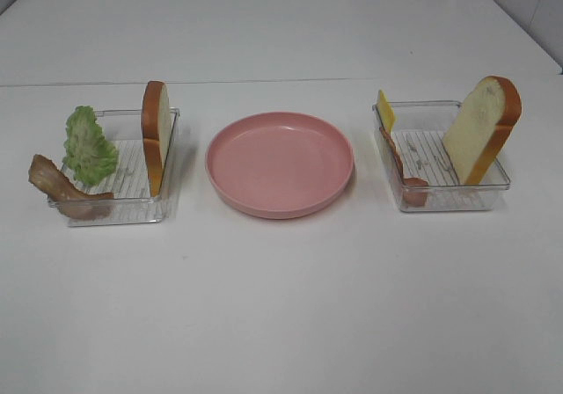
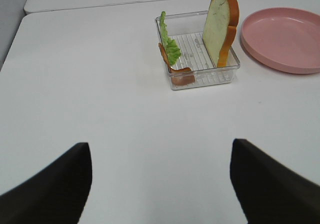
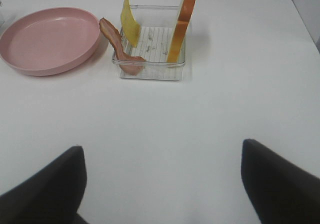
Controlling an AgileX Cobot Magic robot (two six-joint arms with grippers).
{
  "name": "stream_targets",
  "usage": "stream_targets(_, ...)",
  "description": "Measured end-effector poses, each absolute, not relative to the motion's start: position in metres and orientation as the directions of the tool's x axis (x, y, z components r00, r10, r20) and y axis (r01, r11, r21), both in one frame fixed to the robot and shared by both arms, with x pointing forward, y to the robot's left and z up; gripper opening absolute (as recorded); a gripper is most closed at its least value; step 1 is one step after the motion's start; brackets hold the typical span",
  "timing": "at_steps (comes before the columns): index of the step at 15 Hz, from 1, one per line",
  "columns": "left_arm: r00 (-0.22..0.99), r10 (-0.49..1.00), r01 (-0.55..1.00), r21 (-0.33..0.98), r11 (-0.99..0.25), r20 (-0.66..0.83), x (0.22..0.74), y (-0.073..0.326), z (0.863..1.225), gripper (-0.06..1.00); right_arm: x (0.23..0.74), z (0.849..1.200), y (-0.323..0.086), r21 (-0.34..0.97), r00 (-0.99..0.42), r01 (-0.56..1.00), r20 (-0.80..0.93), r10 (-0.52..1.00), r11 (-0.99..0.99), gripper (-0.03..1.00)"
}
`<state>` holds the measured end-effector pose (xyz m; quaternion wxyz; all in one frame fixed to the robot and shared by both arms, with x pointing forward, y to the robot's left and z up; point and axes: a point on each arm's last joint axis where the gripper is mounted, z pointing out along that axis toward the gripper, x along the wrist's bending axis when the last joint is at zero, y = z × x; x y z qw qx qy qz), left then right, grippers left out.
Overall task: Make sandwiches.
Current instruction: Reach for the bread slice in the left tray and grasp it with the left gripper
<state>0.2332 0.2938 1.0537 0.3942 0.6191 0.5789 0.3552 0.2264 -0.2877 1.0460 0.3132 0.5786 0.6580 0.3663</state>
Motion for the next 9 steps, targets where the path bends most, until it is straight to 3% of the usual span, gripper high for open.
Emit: stream_targets(9,0.077,0.997,0.437,0.899,-0.019,-0.017,0.2332,0.2938,1.0537,0.73,0.2264,1.0460,-0.2877,0.844,-0.134,0.532,0.012,0.991,0.062,0.80)
